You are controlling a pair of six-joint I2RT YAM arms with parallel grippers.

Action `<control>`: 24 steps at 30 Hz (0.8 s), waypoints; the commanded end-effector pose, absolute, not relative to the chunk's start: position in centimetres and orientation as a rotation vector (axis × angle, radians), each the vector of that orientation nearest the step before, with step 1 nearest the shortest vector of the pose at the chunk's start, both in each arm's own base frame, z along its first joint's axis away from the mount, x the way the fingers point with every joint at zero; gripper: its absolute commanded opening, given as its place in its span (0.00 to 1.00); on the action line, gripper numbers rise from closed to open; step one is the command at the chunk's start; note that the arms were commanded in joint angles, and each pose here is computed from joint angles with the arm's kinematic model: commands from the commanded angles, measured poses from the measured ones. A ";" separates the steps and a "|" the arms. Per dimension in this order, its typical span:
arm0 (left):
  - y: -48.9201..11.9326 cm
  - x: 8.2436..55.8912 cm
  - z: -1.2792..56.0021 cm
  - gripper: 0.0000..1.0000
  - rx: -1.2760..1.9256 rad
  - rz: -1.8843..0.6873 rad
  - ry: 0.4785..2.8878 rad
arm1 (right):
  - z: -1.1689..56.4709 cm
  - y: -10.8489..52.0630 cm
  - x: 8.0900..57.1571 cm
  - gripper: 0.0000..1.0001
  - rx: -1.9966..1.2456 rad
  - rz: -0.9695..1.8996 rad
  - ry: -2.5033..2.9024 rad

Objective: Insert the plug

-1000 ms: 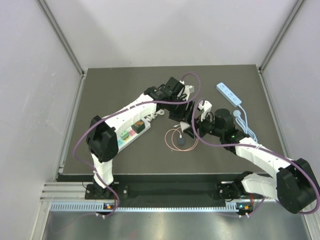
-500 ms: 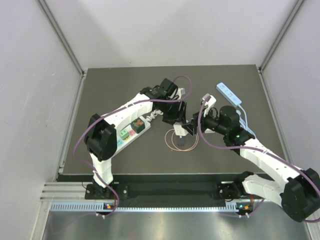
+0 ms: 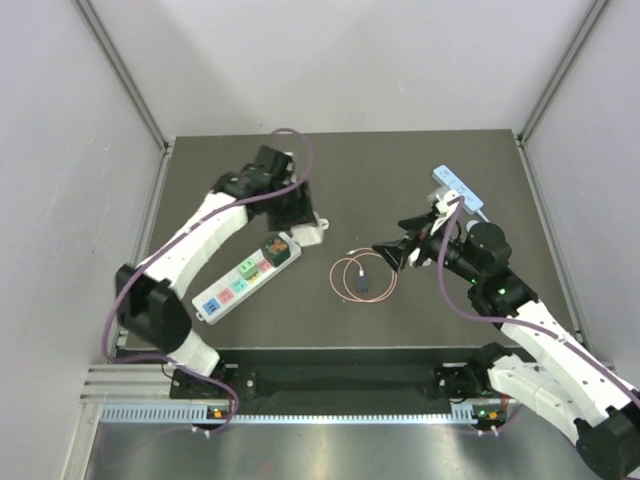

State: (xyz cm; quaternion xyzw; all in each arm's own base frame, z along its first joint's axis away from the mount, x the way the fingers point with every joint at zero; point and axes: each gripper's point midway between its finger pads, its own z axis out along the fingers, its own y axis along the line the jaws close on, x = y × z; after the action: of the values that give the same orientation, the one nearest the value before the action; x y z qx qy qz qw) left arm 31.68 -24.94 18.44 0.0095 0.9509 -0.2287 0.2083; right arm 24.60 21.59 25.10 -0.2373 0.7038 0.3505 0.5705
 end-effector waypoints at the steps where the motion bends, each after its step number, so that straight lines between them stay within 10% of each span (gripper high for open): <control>1: -17.9 32.9 22.5 0.00 -0.234 -0.427 2.457 | 27.9 21.0 24.7 1.00 -0.447 0.847 1.585; 11: -3.8 27.3 22.7 0.00 -0.670 0.069 2.240 | 24.0 20.7 26.8 1.00 -0.323 0.808 1.797; 24: 0.3 22.9 16.0 0.00 -0.960 0.273 2.168 | 24.4 21.1 26.3 1.00 -0.383 0.829 1.760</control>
State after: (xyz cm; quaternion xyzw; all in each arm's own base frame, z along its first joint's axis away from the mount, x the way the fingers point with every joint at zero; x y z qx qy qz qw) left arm 22.73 -0.78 15.51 -0.3341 0.8755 0.1066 0.3323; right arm 25.92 20.93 21.30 -0.1542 0.7733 0.3380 0.5138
